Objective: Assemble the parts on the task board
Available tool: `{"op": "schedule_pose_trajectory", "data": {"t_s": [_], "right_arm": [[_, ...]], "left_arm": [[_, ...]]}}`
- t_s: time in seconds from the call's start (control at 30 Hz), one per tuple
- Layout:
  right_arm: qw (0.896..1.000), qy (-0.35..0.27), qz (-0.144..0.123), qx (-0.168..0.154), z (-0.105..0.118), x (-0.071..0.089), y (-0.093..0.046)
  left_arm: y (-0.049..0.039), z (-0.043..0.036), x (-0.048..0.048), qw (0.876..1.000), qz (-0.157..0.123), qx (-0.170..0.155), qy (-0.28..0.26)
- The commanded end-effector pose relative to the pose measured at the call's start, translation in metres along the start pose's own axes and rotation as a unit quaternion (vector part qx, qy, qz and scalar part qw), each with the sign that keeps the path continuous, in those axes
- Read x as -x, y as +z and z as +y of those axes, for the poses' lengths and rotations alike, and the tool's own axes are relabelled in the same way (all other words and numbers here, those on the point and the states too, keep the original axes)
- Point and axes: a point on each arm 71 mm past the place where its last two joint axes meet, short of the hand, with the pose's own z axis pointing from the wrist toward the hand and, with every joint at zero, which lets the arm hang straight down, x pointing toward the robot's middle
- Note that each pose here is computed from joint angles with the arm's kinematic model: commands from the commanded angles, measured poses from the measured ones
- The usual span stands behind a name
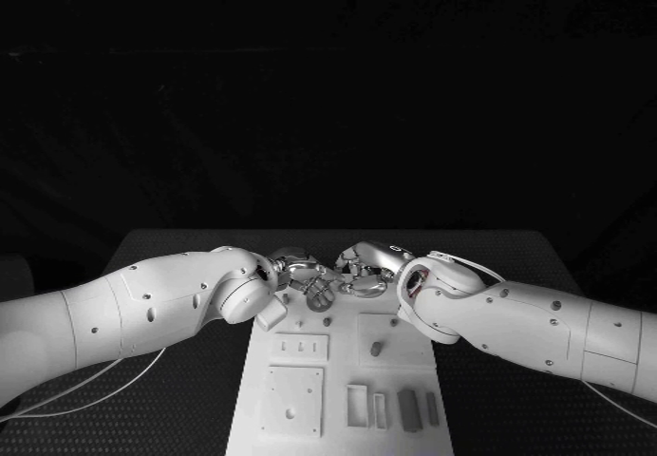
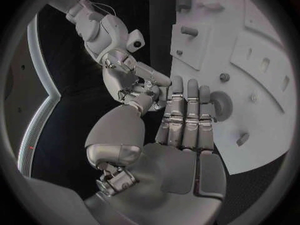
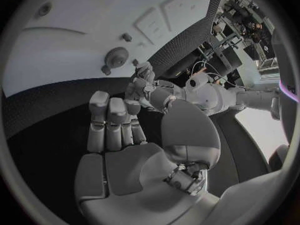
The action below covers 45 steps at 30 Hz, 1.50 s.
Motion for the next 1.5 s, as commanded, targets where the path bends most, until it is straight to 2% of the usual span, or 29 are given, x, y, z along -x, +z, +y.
{"op": "schedule_pose_trajectory", "data": {"t_s": [0.03,0.33,0.83,1.1,1.3,1.5], "right_arm": [[1.0,-0.004,0.012,0.011,0.004,-0.003,0.0],[1.0,0.0,0.013,0.008,0.001,-0.002,0.0],[0.999,0.051,-0.013,0.007,-0.007,0.003,-0.002],[0.997,0.07,-0.023,0.0,-0.023,0.009,-0.006],[0.989,0.129,-0.064,-0.027,-0.056,0.024,-0.019],[0.971,0.204,-0.107,-0.066,-0.087,0.043,-0.028]], "left_arm": [[0.0006,-0.0035,-0.0017,1.0,0.004,-0.011,-0.005],[0.0003,-0.0026,-0.0007,1.0,0.003,-0.01,-0.006],[-0.0005,-0.0004,0.0016,1.0,-0.001,-0.004,-0.007],[-0.001,0.0009,0.0015,1.0,0.003,0.002,0.0],[-0.0041,0.0059,0.0071,0.999,-0.012,0.014,0.037],[-0.01,0.0137,0.0104,0.995,-0.016,0.035,0.094]]}}
